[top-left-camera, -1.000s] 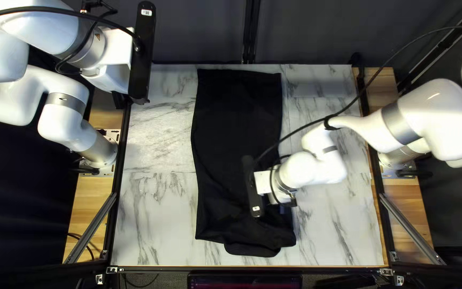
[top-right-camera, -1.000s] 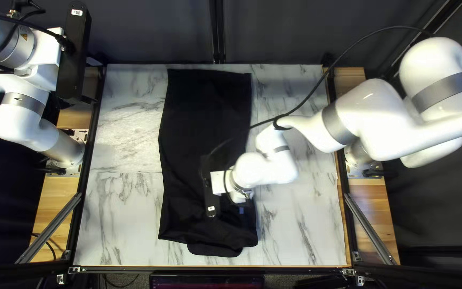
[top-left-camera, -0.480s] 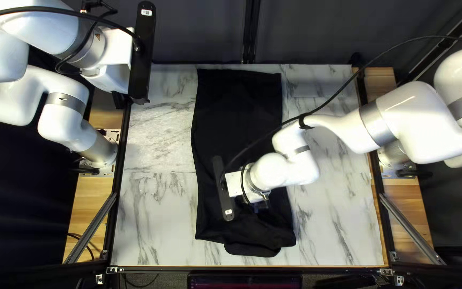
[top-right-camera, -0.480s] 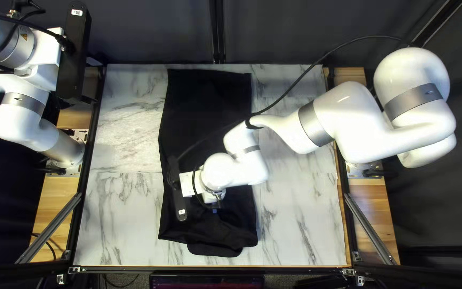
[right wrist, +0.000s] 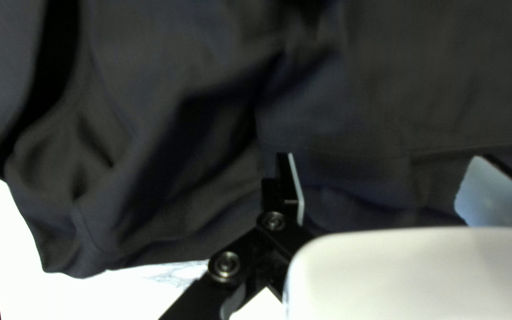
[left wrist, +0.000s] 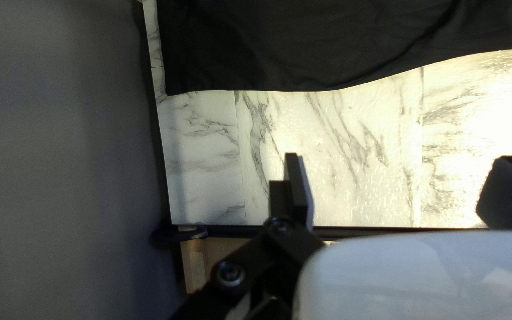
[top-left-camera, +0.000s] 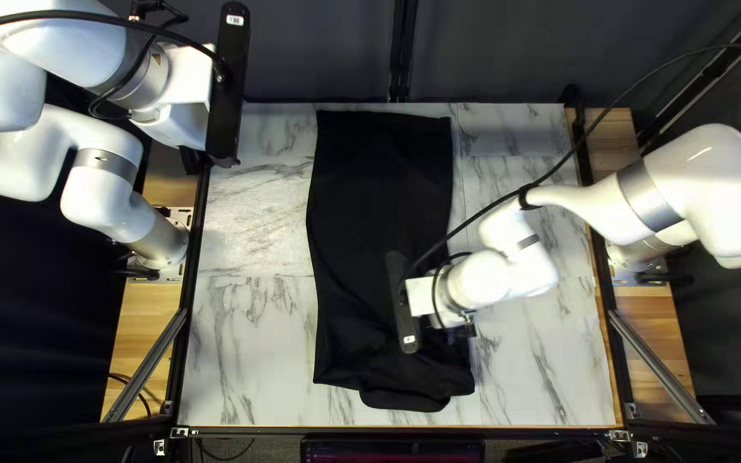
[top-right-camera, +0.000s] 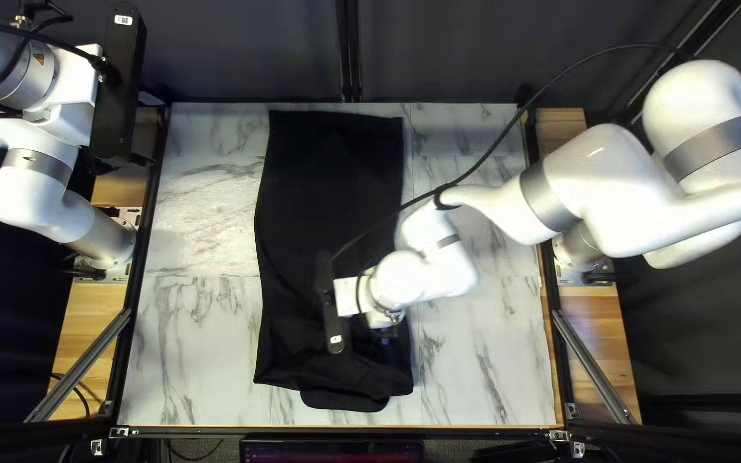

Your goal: Fold t-shirt

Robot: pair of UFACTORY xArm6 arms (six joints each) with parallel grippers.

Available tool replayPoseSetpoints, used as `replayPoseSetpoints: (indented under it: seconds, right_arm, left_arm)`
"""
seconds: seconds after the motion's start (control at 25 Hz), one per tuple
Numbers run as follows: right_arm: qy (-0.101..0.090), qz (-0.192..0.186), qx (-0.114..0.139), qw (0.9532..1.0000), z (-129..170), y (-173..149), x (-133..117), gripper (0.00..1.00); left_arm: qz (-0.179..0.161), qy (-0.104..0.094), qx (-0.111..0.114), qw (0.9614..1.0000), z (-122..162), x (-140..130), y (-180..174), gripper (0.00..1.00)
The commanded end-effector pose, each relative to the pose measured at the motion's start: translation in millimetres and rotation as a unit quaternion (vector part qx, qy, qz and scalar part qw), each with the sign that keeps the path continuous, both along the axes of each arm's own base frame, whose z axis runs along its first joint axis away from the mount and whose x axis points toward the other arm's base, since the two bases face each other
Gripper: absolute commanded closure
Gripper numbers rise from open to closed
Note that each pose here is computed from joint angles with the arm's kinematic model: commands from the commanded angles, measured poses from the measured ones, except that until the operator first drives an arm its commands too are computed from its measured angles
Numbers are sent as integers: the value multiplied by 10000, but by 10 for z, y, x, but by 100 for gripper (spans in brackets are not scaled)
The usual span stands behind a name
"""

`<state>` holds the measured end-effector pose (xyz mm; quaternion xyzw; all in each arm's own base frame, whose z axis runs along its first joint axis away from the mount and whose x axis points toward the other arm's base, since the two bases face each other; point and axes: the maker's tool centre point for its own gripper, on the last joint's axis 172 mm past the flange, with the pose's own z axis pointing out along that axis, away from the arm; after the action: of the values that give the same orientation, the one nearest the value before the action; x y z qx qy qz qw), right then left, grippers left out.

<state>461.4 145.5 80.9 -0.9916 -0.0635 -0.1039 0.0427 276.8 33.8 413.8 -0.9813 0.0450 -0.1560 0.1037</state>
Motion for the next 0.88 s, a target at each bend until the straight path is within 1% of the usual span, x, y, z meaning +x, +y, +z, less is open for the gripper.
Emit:
replayPoseSetpoints:
  seconds: [0.04, 0.08, 0.12, 0.16, 0.2, 0.52, 0.56, 0.68, 0.76, 0.88]
  right_arm:
    - [-109, -430, 784, 9959, 315, 61, -77, 0]
    - [-113, -570, 1018, 9931, 378, 153, -128, 0]
    - [-116, -660, 1159, 9910, 414, 211, -152, 0]
    - [-134, -837, 1382, 9868, 508, 333, -204, 0]
    - [-156, -919, 1467, 9848, 550, 372, -229, 0]
    - [-156, -919, 1467, 9848, 550, 372, -229, 0]
    - [-144, -875, 1493, 9848, 521, 372, -235, 0]
    - [-27, -784, 1708, 9822, 358, 539, -166, 0]
    - [-56, -794, 1837, 9798, 269, 651, -140, 0]
    - [-134, -812, 1991, 9765, 185, 702, -129, 0]
  left_arm:
    - [0, 0, 0, 10000, 0, 0, 0, 0]
    - [0, 0, 0, 10000, 0, 0, 0, 0]
    - [0, 0, 0, 10000, 0, 0, 0, 0]
    - [0, 0, 0, 10000, 0, 0, 0, 0]
    - [0, 0, 0, 10000, 0, 0, 0, 0]
    - [0, 0, 0, 10000, 0, 0, 0, 0]
    - [0, 0, 0, 10000, 0, 0, 0, 0]
    - [0, 0, 0, 10000, 0, 0, 0, 0]
    - [0, 0, 0, 10000, 0, 0, 0, 0]
    - [0, 0, 0, 10000, 0, 0, 0, 0]
